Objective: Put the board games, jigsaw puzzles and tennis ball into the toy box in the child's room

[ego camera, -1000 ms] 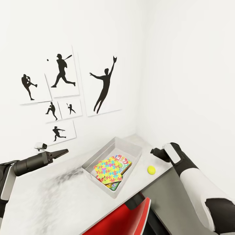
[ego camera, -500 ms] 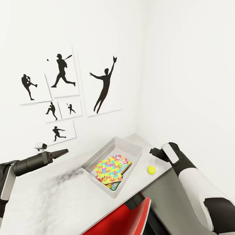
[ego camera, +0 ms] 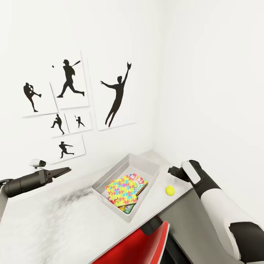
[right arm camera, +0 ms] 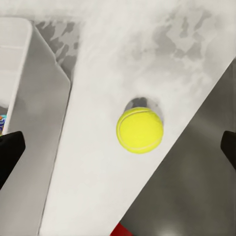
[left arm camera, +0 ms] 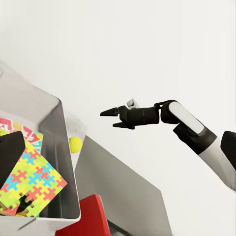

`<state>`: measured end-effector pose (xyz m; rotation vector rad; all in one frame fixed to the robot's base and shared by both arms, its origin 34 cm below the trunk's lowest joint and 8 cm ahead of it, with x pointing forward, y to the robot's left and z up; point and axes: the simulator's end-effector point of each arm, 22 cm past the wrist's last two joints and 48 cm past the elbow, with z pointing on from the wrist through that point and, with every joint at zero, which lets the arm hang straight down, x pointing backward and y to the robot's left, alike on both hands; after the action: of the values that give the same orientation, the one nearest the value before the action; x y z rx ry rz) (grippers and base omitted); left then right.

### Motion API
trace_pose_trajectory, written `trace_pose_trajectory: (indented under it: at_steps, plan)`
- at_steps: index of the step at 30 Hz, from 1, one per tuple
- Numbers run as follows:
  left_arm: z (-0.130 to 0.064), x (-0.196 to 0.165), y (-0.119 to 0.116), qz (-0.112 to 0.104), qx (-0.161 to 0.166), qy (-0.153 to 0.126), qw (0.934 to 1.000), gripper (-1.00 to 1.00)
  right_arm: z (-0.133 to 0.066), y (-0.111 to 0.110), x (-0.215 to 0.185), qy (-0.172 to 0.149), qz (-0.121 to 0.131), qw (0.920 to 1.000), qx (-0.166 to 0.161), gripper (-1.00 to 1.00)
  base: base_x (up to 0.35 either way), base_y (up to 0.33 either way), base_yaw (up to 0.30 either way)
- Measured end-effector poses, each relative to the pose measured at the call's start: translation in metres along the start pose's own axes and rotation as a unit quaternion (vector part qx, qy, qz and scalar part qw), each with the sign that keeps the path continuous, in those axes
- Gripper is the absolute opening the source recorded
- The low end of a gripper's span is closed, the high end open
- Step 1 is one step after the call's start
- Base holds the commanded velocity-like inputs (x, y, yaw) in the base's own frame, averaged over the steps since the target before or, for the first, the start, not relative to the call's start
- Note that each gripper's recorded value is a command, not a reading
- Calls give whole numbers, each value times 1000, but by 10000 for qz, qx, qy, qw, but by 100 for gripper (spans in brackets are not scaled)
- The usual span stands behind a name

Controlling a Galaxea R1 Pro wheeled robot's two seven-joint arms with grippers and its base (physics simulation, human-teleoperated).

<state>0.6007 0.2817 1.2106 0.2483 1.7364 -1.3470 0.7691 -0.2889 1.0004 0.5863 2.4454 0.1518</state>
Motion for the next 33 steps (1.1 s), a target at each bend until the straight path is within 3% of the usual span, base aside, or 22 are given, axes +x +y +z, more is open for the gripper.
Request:
trace_pose_trajectory:
  at_steps: [11, 33]
  plan:
    - [0, 2, -6, -38, 162, 84, 9998, 100, 3, -5, 0, 16, -3, 10000, 38, 100, 0, 0, 0]
    - [5, 12, 9, -188, 104, 175, 9996, 100, 22, -14, 12, 171, 2, 9998, 133, 100, 0, 0, 0]
